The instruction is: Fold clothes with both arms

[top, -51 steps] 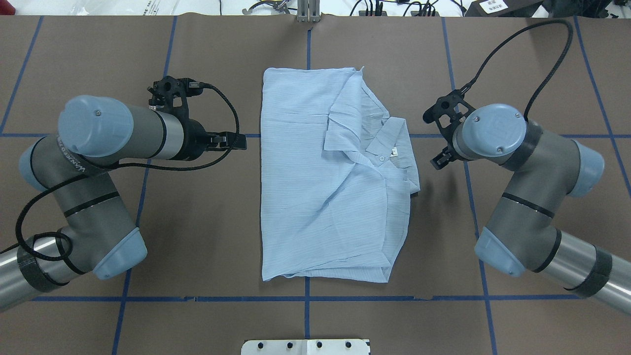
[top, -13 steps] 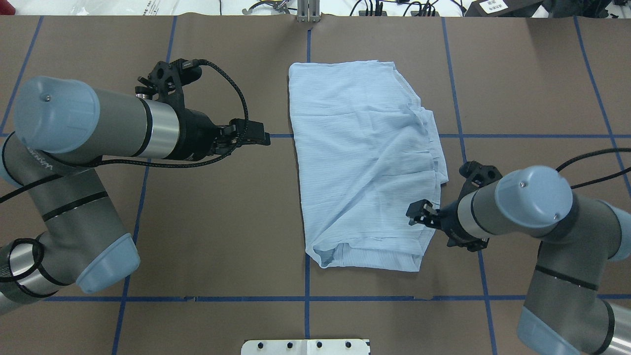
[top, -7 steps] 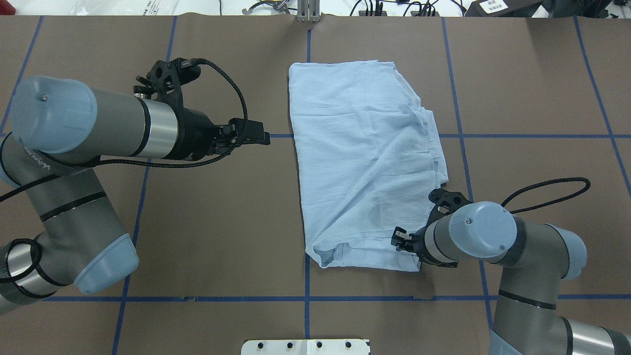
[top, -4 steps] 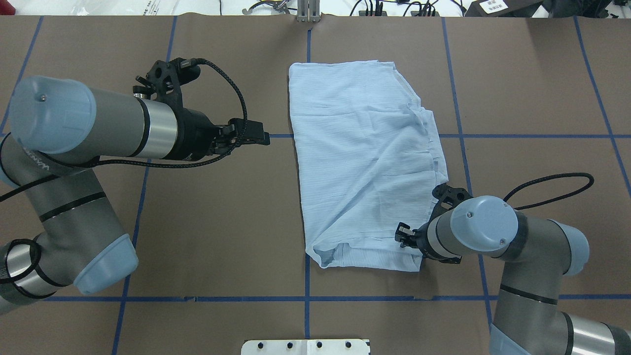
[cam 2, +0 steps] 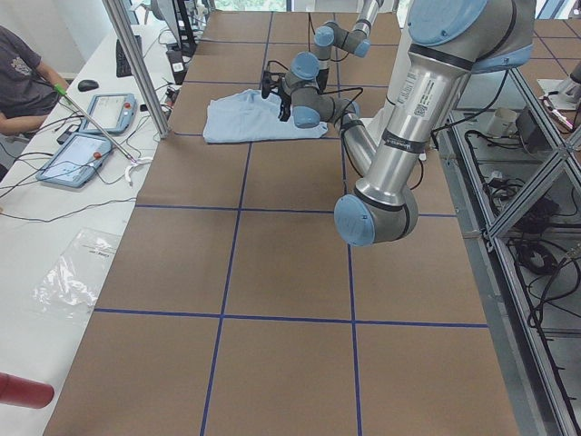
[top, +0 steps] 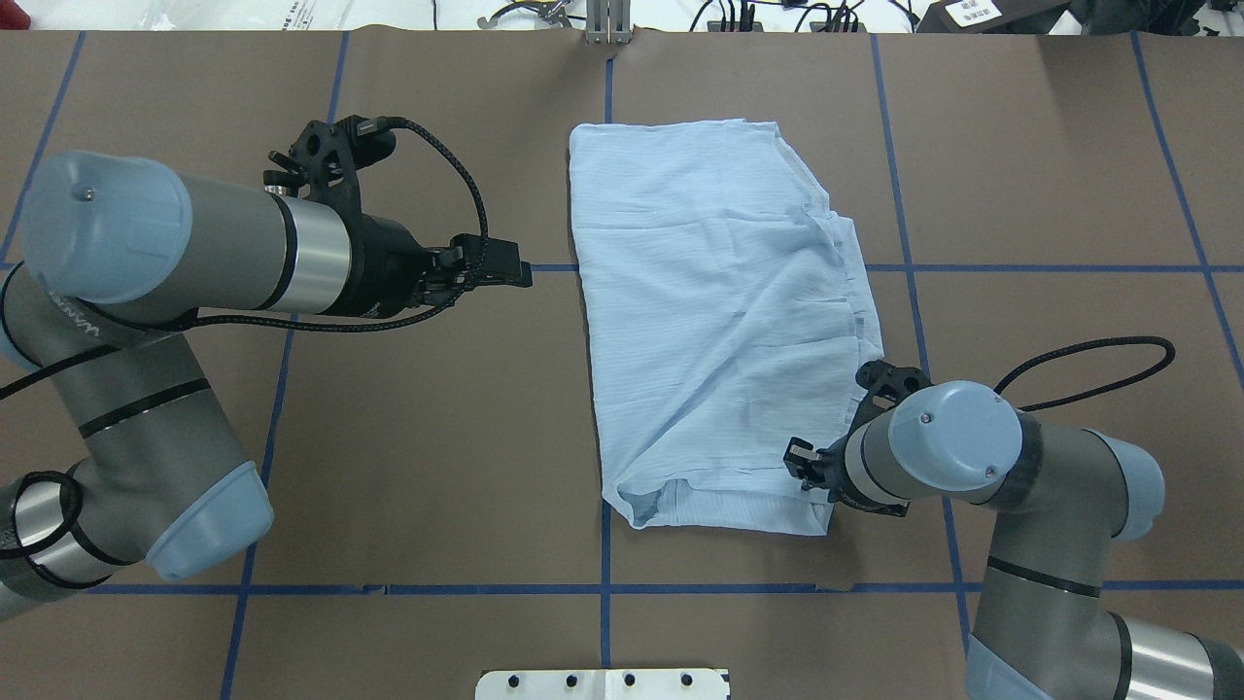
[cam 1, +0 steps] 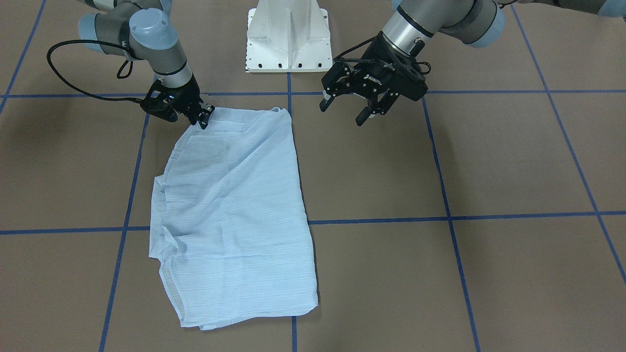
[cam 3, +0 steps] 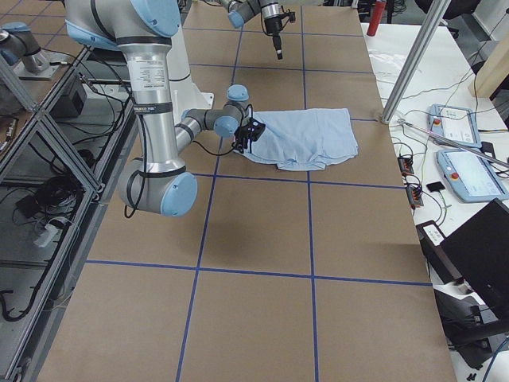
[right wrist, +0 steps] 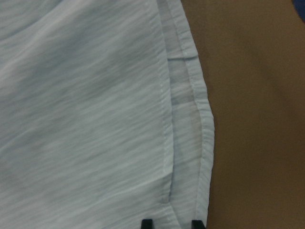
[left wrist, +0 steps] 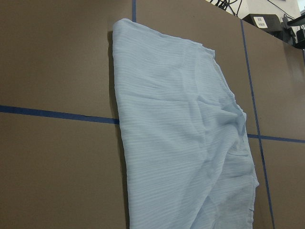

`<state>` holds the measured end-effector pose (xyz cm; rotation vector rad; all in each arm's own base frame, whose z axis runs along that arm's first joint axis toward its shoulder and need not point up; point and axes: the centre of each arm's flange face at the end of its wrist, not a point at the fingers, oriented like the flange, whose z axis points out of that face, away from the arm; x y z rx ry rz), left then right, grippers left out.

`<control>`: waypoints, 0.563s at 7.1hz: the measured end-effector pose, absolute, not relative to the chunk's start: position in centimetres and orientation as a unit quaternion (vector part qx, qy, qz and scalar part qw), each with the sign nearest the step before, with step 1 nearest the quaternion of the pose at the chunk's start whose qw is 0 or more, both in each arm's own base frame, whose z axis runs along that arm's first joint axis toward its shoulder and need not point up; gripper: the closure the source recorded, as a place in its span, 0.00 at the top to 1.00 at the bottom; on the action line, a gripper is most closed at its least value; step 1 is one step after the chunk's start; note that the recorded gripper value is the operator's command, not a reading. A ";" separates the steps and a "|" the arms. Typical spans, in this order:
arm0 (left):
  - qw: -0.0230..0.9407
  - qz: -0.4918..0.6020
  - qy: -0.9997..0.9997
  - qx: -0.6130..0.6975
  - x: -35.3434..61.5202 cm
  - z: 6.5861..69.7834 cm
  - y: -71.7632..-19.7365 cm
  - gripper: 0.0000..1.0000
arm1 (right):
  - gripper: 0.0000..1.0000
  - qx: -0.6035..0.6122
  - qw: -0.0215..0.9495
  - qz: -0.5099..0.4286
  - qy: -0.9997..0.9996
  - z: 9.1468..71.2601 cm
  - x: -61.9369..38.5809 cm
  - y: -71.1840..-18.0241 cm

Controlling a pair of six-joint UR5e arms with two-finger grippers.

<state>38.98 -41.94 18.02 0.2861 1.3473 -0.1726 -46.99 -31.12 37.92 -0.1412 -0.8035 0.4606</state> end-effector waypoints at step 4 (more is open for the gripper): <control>0.769 -0.080 0.621 0.132 39.1 18.0 -42.0 1.00 | 0.00 -0.078 0.896 0.224 -0.376 36.5 -46.0 -30.9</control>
